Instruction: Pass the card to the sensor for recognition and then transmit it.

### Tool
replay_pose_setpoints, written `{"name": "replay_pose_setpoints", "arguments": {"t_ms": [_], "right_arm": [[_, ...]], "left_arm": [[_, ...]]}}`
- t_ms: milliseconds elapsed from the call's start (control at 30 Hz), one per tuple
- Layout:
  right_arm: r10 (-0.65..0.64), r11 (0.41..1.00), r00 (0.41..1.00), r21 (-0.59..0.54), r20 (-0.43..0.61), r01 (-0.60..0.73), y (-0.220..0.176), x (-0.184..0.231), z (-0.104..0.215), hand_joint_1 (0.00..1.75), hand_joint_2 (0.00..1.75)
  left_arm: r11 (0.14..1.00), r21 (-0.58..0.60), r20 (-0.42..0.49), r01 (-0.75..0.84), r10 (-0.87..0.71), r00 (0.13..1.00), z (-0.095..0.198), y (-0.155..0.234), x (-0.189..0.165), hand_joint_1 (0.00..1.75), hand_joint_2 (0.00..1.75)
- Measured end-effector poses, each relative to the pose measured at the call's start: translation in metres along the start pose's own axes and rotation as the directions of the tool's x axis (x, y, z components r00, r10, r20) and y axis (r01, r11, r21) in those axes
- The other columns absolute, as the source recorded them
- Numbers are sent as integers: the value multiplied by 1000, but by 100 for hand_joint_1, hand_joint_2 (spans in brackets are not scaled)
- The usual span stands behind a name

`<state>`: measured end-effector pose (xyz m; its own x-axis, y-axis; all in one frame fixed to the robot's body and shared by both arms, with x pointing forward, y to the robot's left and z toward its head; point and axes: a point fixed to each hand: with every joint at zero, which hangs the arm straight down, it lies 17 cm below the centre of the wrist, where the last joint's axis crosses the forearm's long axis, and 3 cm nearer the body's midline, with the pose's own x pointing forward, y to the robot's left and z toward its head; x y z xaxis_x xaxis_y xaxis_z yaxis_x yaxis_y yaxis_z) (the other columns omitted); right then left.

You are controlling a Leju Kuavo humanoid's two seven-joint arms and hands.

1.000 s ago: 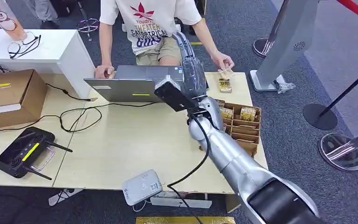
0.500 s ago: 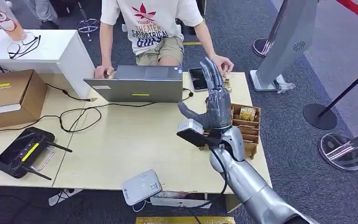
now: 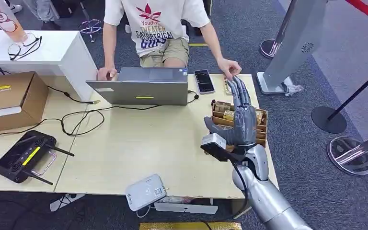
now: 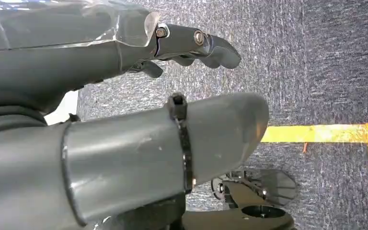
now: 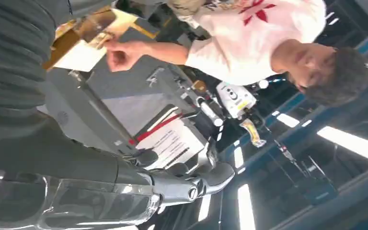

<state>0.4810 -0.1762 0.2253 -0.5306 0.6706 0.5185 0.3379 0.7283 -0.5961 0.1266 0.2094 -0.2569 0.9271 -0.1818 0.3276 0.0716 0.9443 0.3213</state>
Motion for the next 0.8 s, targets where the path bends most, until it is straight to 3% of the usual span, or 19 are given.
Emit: {"name": "replay_pose_setpoints", "arguments": {"t_ms": [300, 500, 800], "right_arm": [[111, 992, 988, 74, -103, -104, 5, -35, 62, 51, 175], [143, 987, 978, 92, -150, -130, 2, -51, 80, 40, 175], [180, 982, 960, 103, -214, -161, -9, -69, 106, 40, 175]], "left_arm": [[999, 16, -15, -32, 32, 999, 0, 3, -4, 0, 0], [998, 23, -26, -55, 56, 998, 0, 4, -6, 0, 0], [998, 25, -25, -54, 54, 998, 0, 4, -6, 0, 0]]}}
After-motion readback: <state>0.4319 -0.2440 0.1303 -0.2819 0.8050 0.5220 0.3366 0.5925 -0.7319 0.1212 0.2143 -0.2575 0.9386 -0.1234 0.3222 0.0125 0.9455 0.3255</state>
